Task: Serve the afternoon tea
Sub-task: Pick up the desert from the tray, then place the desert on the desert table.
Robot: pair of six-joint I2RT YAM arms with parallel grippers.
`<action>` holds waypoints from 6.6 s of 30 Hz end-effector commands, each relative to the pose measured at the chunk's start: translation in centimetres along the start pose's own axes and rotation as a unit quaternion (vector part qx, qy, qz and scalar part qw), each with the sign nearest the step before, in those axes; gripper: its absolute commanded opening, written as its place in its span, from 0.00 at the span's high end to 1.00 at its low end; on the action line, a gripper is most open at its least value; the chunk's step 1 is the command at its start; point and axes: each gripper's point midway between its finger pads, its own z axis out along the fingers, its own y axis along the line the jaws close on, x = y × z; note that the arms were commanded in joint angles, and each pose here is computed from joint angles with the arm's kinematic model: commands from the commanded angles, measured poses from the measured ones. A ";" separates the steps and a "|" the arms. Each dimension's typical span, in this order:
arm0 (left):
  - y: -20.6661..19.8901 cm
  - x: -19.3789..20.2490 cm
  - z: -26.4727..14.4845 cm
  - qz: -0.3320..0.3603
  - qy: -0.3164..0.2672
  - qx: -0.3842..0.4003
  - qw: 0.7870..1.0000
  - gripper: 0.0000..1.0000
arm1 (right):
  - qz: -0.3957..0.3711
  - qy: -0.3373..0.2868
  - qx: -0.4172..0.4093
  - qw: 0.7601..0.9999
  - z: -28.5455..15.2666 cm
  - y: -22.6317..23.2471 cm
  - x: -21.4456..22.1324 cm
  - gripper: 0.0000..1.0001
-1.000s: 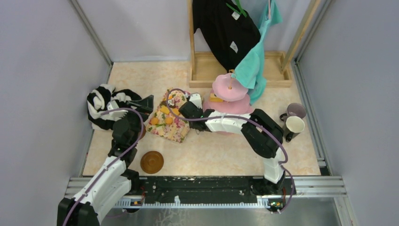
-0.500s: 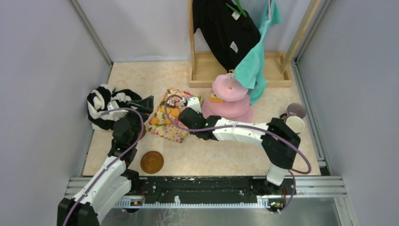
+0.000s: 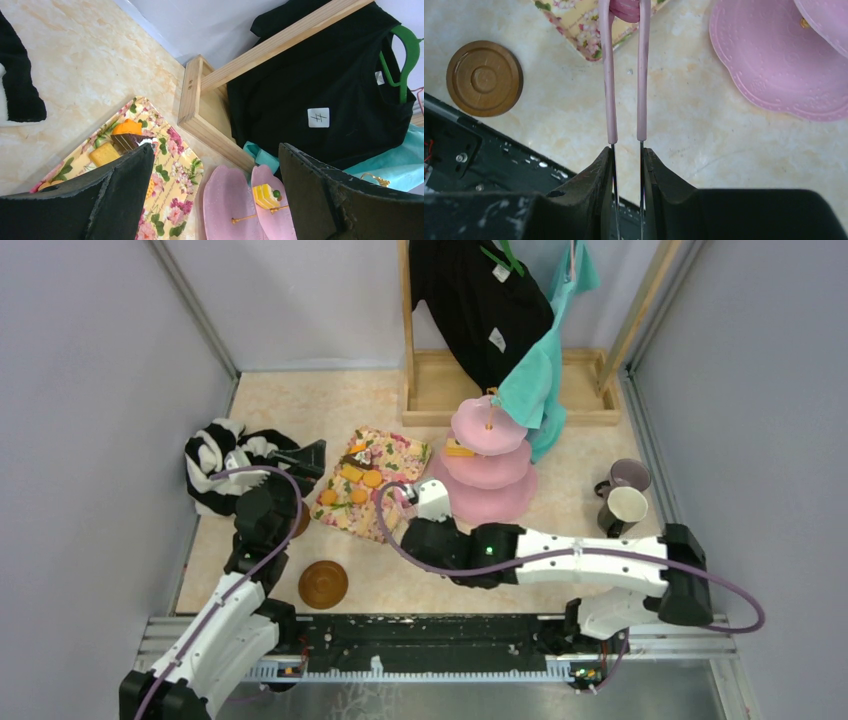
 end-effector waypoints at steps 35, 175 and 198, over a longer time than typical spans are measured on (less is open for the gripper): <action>-4.0 0.5 1.5 -0.028 0.035 0.056 0.997 0.01 | 0.191 0.018 0.149 0.970 -7.9 -16.0 2.2 1.00; -2.9 1.7 3.6 -0.041 0.014 0.059 0.997 0.01 | 0.174 0.064 0.161 0.969 0.9 -23.2 -3.4 0.63; -3.1 1.6 3.6 -0.042 0.015 0.060 0.997 0.01 | 0.179 0.057 0.145 0.971 -0.2 -22.7 -3.2 0.65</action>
